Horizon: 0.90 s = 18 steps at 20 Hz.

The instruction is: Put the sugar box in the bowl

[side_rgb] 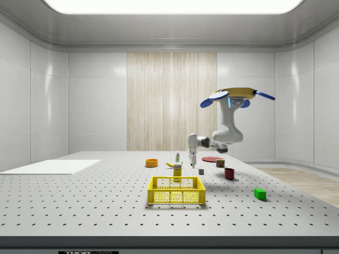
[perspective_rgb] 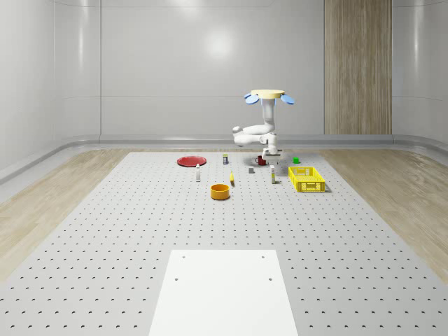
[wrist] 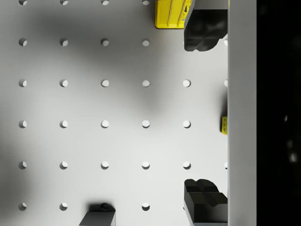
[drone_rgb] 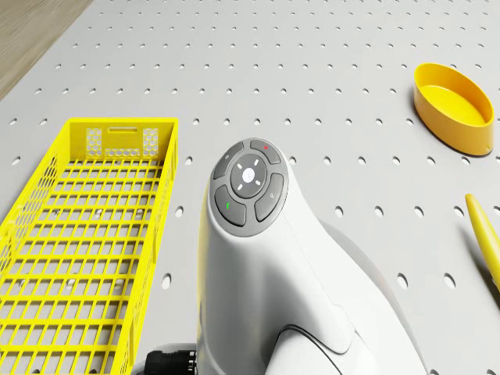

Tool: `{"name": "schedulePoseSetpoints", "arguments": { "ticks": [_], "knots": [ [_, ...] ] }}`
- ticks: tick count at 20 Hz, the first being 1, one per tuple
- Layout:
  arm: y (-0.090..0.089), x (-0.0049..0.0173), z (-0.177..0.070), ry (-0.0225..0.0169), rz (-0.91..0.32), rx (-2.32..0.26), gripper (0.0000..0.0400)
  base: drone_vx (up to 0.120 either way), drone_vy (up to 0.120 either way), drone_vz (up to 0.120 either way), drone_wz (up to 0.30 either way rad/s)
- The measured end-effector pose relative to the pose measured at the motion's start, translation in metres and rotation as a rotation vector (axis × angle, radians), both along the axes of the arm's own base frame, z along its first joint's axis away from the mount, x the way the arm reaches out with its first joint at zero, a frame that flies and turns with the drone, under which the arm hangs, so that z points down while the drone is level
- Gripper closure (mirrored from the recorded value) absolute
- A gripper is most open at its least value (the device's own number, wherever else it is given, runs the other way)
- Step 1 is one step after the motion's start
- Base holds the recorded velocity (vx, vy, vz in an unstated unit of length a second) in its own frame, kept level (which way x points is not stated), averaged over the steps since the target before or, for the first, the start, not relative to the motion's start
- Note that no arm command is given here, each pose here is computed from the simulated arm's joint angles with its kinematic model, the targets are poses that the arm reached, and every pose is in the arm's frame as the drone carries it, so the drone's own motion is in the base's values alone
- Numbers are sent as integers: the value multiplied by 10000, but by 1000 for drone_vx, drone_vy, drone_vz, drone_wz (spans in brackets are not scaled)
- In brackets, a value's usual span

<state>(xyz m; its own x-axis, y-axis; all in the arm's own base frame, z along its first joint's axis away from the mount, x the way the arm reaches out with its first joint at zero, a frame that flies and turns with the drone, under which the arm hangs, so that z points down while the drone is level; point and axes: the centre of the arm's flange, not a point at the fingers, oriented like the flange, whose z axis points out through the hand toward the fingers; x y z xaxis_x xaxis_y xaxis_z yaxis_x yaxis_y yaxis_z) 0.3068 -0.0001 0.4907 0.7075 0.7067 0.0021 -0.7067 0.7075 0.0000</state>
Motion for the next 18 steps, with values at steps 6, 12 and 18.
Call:
{"name": "schedulePoseSetpoints", "arguments": {
  "ticks": [6,12,18],
  "knots": [
    [0,0,0,0,1,0,0,120,-27,0,0],
    [0,0,0,0,1,0,0,120,0,0,0],
    [0,0,0,0,2,0,0,120,-33,0,0]
  ]
}}
